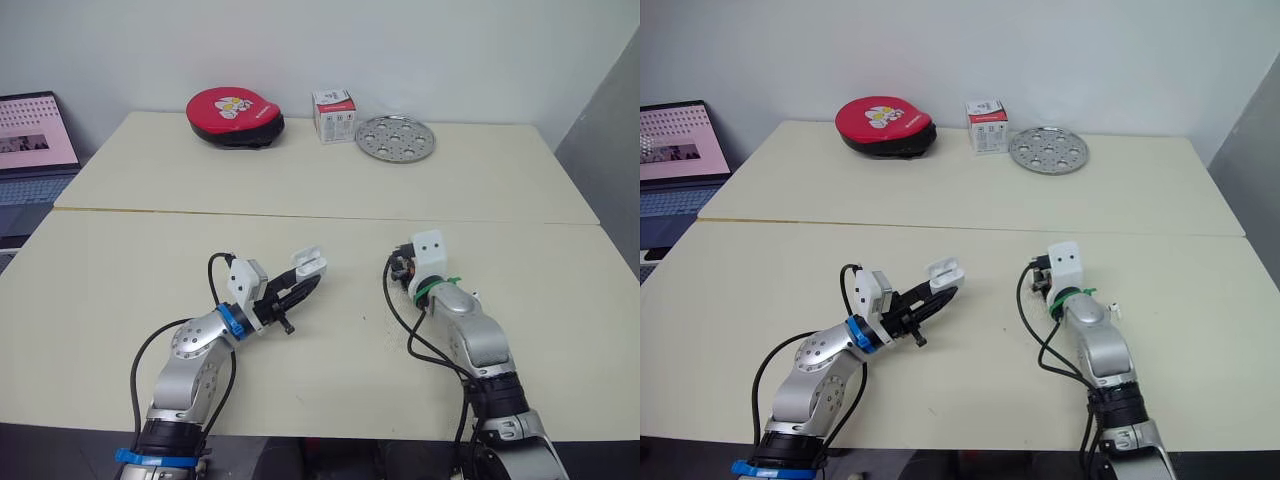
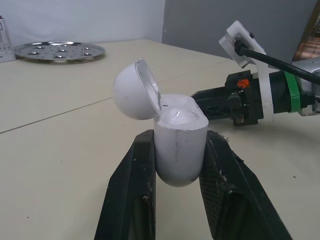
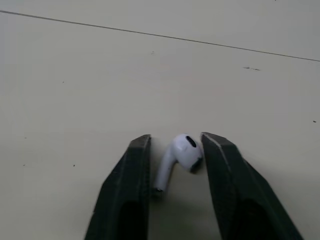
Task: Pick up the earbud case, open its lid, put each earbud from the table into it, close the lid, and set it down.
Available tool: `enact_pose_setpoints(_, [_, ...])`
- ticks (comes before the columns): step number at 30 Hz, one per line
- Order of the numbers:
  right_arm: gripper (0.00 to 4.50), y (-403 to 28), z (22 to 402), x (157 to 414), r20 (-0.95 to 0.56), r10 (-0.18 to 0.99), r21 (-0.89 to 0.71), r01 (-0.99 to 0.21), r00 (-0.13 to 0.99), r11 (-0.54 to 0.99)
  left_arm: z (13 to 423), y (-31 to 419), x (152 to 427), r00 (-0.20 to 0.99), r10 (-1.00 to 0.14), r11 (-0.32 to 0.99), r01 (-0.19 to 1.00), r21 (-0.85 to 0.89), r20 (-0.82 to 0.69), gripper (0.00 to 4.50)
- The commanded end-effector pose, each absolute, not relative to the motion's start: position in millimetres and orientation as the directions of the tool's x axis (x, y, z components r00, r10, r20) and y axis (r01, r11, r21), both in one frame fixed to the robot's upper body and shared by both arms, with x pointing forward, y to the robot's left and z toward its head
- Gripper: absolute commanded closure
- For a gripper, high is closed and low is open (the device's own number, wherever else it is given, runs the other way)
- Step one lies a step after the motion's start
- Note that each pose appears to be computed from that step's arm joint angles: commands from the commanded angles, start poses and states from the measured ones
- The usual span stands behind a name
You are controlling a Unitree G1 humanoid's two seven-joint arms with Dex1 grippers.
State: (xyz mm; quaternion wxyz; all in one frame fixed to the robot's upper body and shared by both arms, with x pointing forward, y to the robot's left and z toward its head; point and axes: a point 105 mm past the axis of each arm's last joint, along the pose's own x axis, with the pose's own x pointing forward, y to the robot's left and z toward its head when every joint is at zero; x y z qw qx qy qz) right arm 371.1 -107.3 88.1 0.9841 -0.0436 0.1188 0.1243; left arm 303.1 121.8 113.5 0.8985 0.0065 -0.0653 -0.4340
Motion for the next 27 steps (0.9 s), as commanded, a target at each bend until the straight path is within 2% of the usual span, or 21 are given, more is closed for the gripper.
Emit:
enact_pose_setpoints(1, [4.07,-120,90,364,-0.242,0.213,-0.092,-0.241,0.946,0.966,121,118,301,0.594,-0.792,0.608,0.787,0.102,0.140,3.69])
enact_pose_setpoints(3, [4.07,-113,98,356,-0.222,0.308,-0.103,-0.336,0.925,0.936,122,117,300,0.592,-0.794,0.606,0.789,0.102,0.140,3.69])
enact_pose_setpoints(6, [4.07,-106,110,330,-0.213,0.521,-0.186,-0.558,0.826,0.809,122,116,299,0.587,-0.798,0.601,0.793,0.101,0.139,3.69])
enact_pose_setpoints(9, [4.07,-113,116,294,-0.268,0.708,-0.234,-0.757,0.653,0.610,121,116,297,0.581,-0.803,0.593,0.799,0.097,0.132,3.69])
enact_pose_setpoints(12, [4.07,-130,115,261,-0.368,0.809,-0.269,-0.885,0.458,0.379,120,115,294,0.575,-0.808,0.587,0.804,0.092,0.127,3.69])
enact_pose_setpoints(17, [4.07,-181,100,239,-0.599,0.757,-0.275,-0.955,0.262,0.113,117,112,290,0.565,-0.817,0.575,0.814,0.084,0.118,3.69])
enact_pose_setpoints(20, [4.07,-206,96,243,-0.669,0.710,-0.263,-0.963,0.221,0.053,116,110,286,0.559,-0.821,0.568,0.819,0.079,0.114,3.69])
enact_pose_setpoints(27, [4.07,-228,89,240,-0.751,0.654,-0.190,-0.978,0.089,-0.086,116,111,279,0.561,-0.821,0.569,0.819,0.074,0.104,3.69])
